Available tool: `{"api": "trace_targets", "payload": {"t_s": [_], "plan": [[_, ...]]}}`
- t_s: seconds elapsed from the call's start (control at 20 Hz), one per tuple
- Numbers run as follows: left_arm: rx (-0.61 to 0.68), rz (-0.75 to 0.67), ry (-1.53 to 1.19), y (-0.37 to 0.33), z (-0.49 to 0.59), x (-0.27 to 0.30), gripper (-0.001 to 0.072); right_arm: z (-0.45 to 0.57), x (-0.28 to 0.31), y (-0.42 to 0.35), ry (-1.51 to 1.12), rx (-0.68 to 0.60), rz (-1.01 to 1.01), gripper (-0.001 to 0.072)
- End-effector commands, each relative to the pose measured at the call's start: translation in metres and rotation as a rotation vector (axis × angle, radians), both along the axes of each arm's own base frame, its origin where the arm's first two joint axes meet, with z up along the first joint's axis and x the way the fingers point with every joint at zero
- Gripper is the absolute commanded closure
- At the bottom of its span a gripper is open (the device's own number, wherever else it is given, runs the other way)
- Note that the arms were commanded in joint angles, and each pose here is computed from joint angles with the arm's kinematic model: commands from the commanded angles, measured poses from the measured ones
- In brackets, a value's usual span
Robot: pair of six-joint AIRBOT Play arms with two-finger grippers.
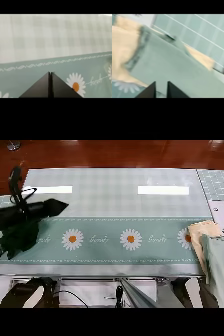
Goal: Fold the shirts.
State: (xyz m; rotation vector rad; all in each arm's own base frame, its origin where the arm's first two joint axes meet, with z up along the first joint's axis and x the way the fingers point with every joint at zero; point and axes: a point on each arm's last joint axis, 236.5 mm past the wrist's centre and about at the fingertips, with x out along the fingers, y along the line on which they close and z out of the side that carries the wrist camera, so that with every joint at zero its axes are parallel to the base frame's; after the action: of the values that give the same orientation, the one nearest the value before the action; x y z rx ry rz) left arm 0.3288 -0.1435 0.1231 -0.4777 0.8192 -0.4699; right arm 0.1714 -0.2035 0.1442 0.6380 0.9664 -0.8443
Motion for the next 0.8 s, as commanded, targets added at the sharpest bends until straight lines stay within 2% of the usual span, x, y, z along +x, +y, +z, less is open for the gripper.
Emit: {"api": "trace_targets", "payload": {"t_s": [0.0, 0.15, 0.3, 0.45, 0.6, 0.75], "plan": [[0.013, -0.083, -0.039, -0.013, 0.048, 0.037, 0.0688, 0.030, 0.143, 0.061, -0.391, 0.071, 0.379, 0.0694], [0.030, -0.166, -0.088, -0.031, 0.089, 0.062, 0.0688, 0.031, 0.222, 0.184, -0.483, 0.091, 0.781, 0.0694], [0.118, -0.202, -0.082, -0.040, 0.075, 0.065, 0.0688, -0.011, 0.249, 0.282, -0.384, 0.018, 1.050, 0.0694], [0.307, -0.170, 0.090, -0.023, -0.012, 0.050, 0.0688, -0.100, 0.241, 0.296, -0.075, 0.016, 1.084, 0.0694], [0.445, -0.107, 0.222, 0.014, -0.087, 0.039, 0.0688, -0.163, 0.219, 0.282, 0.173, 0.091, 1.066, 0.0694], [0.444, -0.076, 0.254, 0.029, -0.090, 0.041, 0.0688, -0.162, 0.221, 0.280, 0.164, 0.086, 1.062, 0.0694]]}}
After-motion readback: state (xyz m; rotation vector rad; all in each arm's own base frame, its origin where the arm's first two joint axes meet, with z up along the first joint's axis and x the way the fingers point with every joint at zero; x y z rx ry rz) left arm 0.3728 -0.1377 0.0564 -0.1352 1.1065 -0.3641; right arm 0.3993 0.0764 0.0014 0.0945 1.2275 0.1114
